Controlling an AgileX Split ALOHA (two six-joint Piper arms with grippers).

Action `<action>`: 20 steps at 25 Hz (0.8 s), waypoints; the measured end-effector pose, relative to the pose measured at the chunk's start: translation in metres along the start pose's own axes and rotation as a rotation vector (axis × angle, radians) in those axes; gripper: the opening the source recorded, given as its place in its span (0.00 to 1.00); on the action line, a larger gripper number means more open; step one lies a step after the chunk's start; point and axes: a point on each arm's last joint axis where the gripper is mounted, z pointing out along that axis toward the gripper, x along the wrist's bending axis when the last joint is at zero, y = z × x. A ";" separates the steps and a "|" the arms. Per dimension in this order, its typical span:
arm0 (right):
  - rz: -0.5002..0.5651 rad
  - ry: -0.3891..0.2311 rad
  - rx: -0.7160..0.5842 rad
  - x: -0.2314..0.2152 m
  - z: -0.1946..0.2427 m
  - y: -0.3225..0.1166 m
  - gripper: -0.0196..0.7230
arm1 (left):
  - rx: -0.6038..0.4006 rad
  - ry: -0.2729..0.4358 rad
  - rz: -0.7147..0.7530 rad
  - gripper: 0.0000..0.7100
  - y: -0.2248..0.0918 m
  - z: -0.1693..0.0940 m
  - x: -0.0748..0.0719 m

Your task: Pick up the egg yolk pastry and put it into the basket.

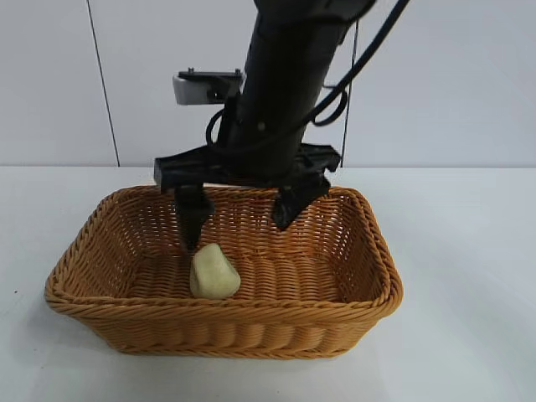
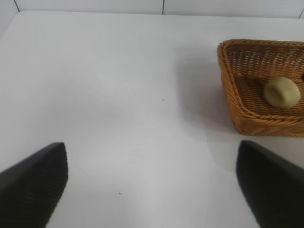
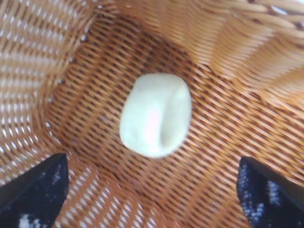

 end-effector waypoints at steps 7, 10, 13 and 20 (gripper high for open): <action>0.021 -0.040 0.045 -0.018 -0.047 0.020 0.96 | 0.000 0.000 0.000 0.98 0.000 0.000 0.000; 0.051 -0.045 0.026 -0.031 -0.054 0.026 0.96 | 0.000 0.000 0.000 0.98 0.000 0.000 0.000; 0.083 -0.060 0.027 -0.052 -0.055 0.028 0.96 | 0.000 0.000 0.000 0.98 0.000 0.000 0.000; 0.198 -0.162 0.018 -0.133 -0.061 0.031 0.96 | 0.000 0.000 0.000 0.98 0.000 0.000 0.000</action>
